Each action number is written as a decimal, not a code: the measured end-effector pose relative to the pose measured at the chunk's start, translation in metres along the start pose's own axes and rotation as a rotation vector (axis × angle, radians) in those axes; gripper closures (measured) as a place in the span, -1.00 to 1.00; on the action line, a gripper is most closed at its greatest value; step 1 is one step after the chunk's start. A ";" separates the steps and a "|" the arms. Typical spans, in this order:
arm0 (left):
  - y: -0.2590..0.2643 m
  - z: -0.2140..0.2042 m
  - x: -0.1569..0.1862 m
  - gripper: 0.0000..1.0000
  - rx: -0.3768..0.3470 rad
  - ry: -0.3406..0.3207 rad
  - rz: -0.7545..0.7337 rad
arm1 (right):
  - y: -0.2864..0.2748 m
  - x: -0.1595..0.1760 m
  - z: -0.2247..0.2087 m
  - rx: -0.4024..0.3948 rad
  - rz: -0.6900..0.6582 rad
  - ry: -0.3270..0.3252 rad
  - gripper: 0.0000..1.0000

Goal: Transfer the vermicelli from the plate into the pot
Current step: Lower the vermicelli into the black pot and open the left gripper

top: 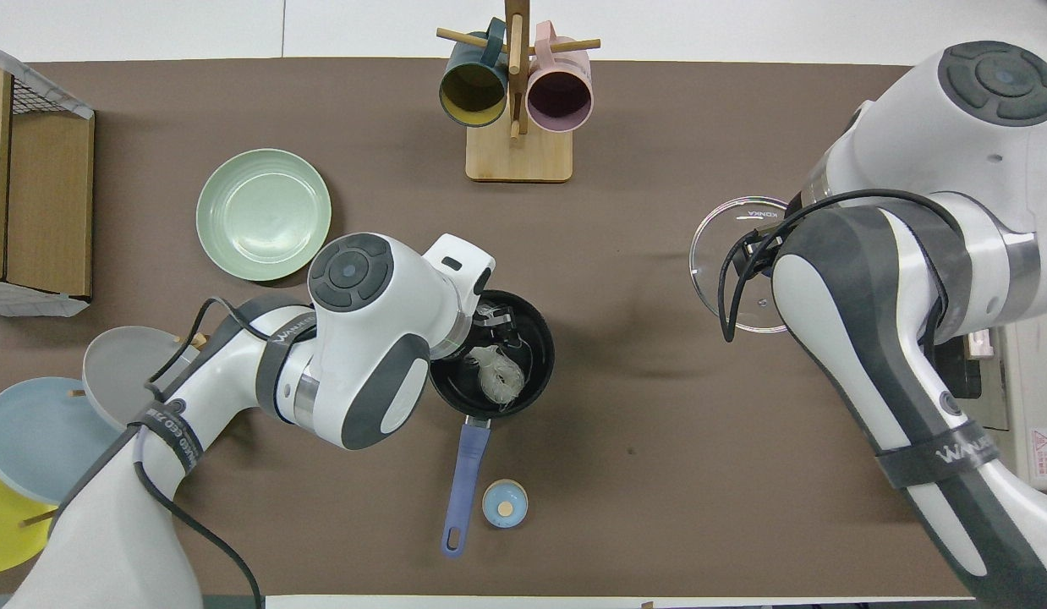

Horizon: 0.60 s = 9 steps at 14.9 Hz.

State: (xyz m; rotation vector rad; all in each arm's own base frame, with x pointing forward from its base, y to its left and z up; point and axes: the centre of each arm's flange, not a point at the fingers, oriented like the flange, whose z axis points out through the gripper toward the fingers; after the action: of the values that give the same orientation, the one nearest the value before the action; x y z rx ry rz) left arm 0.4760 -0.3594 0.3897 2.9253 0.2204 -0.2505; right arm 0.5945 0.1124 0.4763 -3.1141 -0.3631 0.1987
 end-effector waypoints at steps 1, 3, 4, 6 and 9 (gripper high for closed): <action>-0.001 -0.028 -0.001 -0.67 0.009 -0.011 0.000 | -0.003 0.000 0.000 -0.001 -0.001 0.000 -0.31; -0.014 -0.093 -0.001 -1.00 0.012 -0.007 -0.007 | -0.014 0.001 0.000 0.000 0.021 0.001 -0.31; -0.026 -0.125 0.001 -1.00 0.017 0.010 0.004 | -0.025 0.001 -0.002 0.002 0.036 0.005 -0.31; -0.063 -0.179 0.010 -1.00 0.053 0.055 0.046 | -0.057 0.001 -0.008 0.007 0.066 0.017 -0.31; -0.132 -0.226 0.036 -1.00 0.131 0.082 0.131 | -0.113 -0.002 -0.012 0.012 0.105 0.037 -0.31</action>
State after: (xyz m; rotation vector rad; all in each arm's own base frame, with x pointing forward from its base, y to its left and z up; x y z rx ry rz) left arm 0.5242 -0.1801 0.5779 3.0667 0.0250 -0.1290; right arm 0.5684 0.2218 0.4905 -3.1227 -0.1971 0.1428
